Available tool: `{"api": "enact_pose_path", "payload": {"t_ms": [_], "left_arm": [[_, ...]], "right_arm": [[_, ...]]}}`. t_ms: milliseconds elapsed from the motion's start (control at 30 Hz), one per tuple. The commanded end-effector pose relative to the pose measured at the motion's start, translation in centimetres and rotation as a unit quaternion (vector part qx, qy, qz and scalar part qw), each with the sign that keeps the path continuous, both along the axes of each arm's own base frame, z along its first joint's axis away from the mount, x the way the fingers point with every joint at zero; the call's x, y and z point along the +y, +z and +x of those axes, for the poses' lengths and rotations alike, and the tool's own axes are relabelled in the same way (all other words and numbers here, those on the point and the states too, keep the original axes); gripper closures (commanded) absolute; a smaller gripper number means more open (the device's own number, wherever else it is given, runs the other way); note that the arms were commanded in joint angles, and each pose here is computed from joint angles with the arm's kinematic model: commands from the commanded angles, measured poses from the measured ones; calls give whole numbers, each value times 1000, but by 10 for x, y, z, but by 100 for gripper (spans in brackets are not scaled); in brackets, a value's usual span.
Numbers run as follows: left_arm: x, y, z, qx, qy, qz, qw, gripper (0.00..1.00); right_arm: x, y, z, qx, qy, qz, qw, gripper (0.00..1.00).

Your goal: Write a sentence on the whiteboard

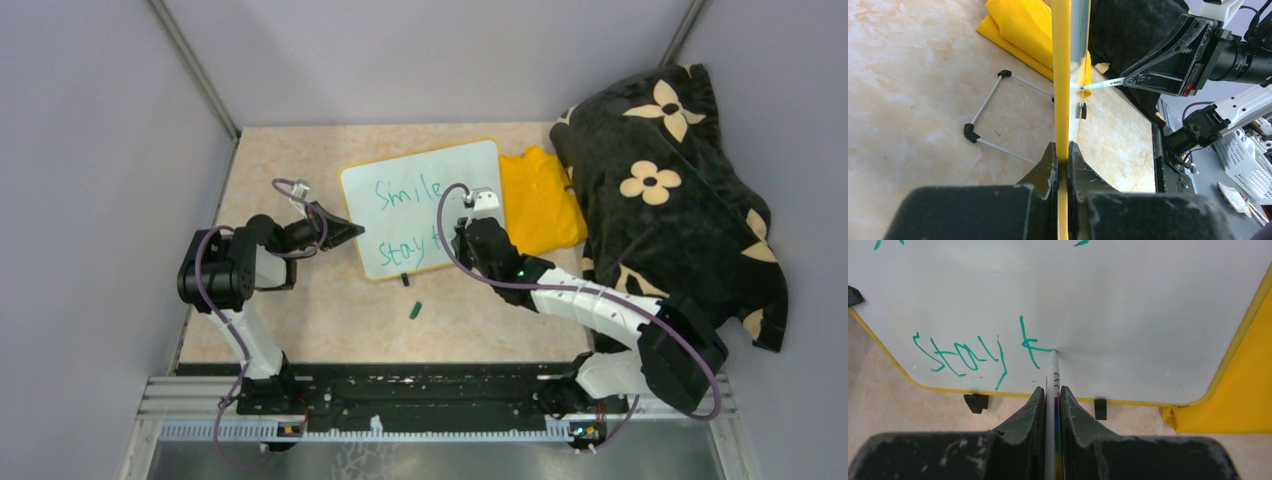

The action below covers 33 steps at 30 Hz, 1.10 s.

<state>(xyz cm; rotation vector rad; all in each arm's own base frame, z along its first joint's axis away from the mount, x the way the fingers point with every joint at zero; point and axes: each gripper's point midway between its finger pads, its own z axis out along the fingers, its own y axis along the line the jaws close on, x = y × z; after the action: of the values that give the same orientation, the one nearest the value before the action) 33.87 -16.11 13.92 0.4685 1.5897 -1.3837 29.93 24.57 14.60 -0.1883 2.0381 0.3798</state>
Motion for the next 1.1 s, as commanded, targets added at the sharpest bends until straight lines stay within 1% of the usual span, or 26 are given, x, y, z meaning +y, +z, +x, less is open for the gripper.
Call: {"api": "enact_pose_path", "payload": {"t_ms": [0,100,367,667,1067], "left_arm": [[-8,4,-2,-64,-16,12,998,100],[-8,4,-2,-64,-16,12,998,100],[-8,4,-2,-64,-17,12,998,100],[-8,4,-2,-64,-17,12,998,100],[-8,3,-2,-63,-17,12,998,100]], "right_arm": [[-3,30,1,-49,9,36,998,100],[-4,40,0,-61,12,43,997,100],[1,50,7,-68,9,47,997,100],[8,47,14,-61,8,41,997,100],[2,26,15,-41,-6,21,999,100]]}}
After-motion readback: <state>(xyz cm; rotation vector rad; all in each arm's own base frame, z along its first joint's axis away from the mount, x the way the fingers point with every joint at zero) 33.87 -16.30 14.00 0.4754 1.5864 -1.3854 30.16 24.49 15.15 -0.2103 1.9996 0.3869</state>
